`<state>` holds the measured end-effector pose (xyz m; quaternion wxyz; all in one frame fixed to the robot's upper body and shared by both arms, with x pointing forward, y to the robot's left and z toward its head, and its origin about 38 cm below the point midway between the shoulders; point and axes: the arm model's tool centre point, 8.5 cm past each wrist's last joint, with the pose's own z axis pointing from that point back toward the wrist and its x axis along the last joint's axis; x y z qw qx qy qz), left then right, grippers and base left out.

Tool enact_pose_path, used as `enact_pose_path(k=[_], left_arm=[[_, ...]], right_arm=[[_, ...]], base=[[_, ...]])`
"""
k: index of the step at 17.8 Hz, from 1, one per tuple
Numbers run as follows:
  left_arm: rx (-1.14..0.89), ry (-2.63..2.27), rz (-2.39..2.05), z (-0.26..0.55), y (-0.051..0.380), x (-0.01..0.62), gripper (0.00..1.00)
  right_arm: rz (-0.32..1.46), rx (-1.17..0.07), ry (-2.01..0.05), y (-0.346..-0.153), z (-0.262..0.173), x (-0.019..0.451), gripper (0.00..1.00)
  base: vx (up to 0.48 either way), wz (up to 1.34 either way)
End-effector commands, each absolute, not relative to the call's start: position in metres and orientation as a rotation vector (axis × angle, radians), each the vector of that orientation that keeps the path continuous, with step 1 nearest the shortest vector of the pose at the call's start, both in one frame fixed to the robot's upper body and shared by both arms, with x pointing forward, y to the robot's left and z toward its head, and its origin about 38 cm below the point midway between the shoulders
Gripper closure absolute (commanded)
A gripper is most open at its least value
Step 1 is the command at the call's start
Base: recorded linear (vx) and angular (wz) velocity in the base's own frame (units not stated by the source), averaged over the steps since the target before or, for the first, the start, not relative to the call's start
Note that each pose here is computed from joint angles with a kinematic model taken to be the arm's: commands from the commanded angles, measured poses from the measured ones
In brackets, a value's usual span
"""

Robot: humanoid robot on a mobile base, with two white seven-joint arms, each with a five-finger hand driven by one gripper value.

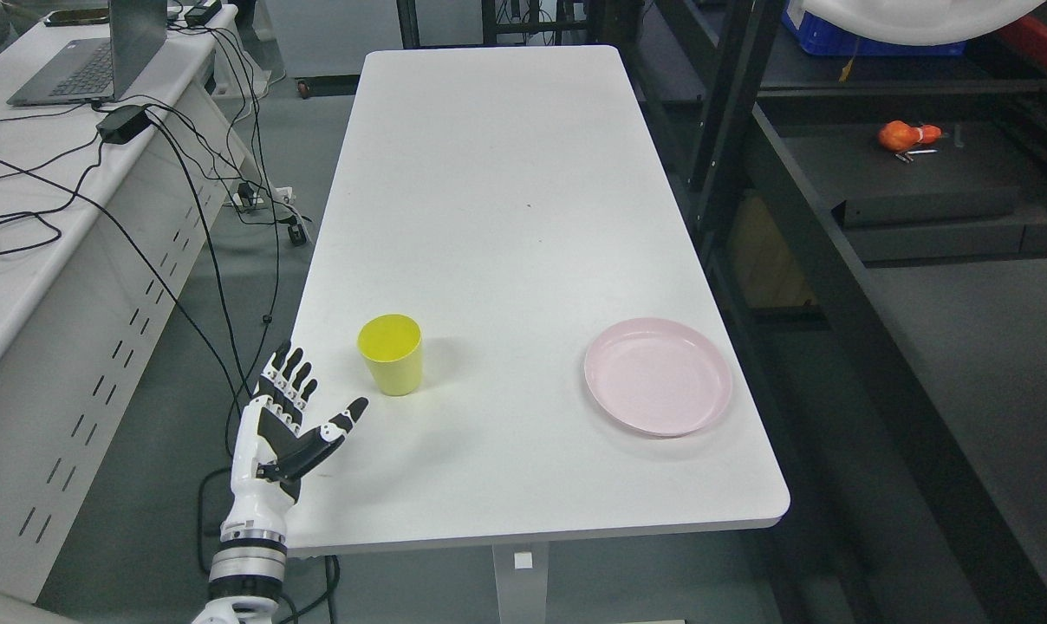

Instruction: Place yellow IKEA cup on middle right shelf

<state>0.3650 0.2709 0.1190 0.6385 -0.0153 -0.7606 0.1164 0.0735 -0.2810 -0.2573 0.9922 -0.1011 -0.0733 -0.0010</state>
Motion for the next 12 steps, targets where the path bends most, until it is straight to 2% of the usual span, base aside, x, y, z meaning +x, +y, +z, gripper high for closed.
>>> enact_pose_path(k=[1,5,12], left_arm=[[-0.018,-1.705,0.253,0.108,0.275,0.356,0.01],[-0.015,-1.684,0.255,0.100,0.276,0.362,0.01],[-0.059,-1.607,0.314,0.081,0.278,0.411,0.01]], right_arm=[[-0.008,-0.216,-0.132,-0.291,-0.257,0.064,0.01],[-0.008,-0.216,-0.132,-0.291,-0.257,0.064,0.01],[-0.008,-0.216,-0.132,-0.291,-0.257,0.064,0.01]], base=[[0.026,0.02],[-0.002,0.00],[-0.001,0.00]])
